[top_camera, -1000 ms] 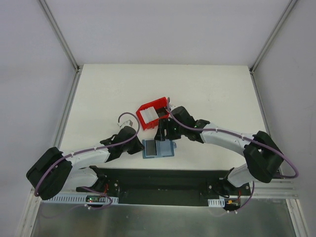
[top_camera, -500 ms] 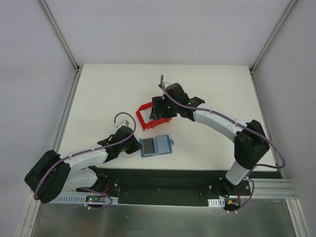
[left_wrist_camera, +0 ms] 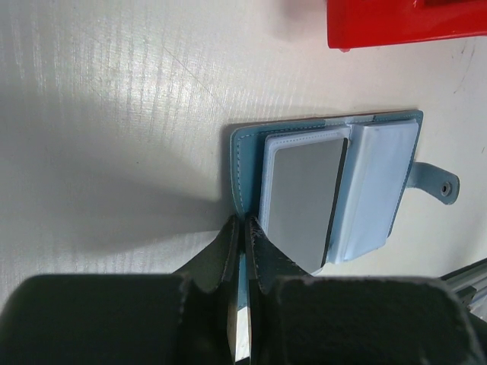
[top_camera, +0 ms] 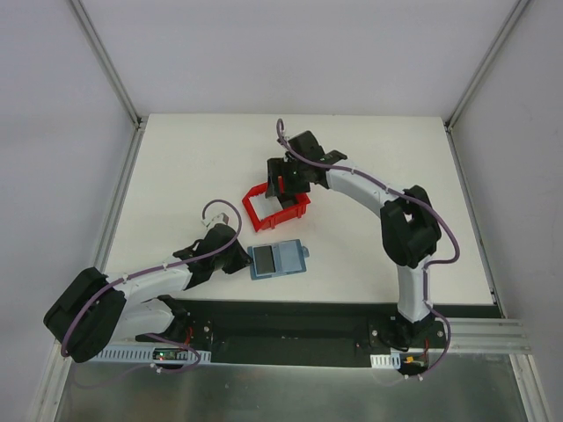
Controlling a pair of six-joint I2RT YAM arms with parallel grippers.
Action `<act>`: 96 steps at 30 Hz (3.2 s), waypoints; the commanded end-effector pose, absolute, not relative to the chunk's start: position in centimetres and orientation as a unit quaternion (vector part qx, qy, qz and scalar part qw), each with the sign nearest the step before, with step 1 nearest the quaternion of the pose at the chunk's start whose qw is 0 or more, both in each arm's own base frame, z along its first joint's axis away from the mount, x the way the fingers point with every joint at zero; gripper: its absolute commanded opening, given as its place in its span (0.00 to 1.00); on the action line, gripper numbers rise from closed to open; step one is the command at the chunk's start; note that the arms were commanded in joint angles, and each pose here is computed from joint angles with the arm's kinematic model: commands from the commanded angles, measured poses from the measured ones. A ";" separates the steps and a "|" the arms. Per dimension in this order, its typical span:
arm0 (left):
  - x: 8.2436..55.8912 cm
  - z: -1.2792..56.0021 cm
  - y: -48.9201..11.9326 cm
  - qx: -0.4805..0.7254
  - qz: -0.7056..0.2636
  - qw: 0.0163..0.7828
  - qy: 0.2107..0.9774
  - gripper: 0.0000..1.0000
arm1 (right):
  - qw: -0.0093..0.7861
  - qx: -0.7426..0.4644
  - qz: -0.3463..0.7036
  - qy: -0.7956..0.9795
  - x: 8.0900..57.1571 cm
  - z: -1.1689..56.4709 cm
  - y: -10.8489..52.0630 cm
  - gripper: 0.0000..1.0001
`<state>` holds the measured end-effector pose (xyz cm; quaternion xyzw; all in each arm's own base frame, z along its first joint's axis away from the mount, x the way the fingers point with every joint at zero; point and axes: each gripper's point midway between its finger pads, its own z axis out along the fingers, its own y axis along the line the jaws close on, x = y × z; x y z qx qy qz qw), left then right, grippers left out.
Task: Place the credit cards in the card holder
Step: Pick up the credit card from the storage box.
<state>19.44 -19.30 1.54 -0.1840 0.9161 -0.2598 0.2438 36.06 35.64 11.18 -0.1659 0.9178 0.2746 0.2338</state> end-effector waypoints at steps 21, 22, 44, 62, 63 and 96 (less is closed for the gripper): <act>18.3 -0.3 -17.9 -0.172 -0.223 0.222 0.934 0.00 | 0.168 -0.195 0.342 0.904 36.3 9.0 38.2 0.78; 18.4 -0.2 -18.0 -0.170 -0.224 0.223 0.933 0.00 | 0.167 -0.193 0.348 0.902 36.3 9.3 38.3 0.78; 18.5 -0.2 -18.4 -0.161 -0.224 0.216 0.936 0.00 | 0.182 -0.173 0.366 0.896 36.9 11.0 36.8 0.40; 18.5 -0.2 -18.6 -0.157 -0.228 0.213 0.937 0.00 | 0.238 -0.170 0.285 0.913 39.1 11.6 34.0 0.01; 18.5 -0.2 -18.6 -0.158 -0.228 0.213 0.937 0.00 | 0.242 -0.171 0.279 0.914 39.3 11.6 33.8 0.00; 18.1 0.4 -19.4 -0.115 -0.248 0.208 0.939 0.00 | 0.290 -0.085 0.283 0.910 23.8 12.8 28.4 0.00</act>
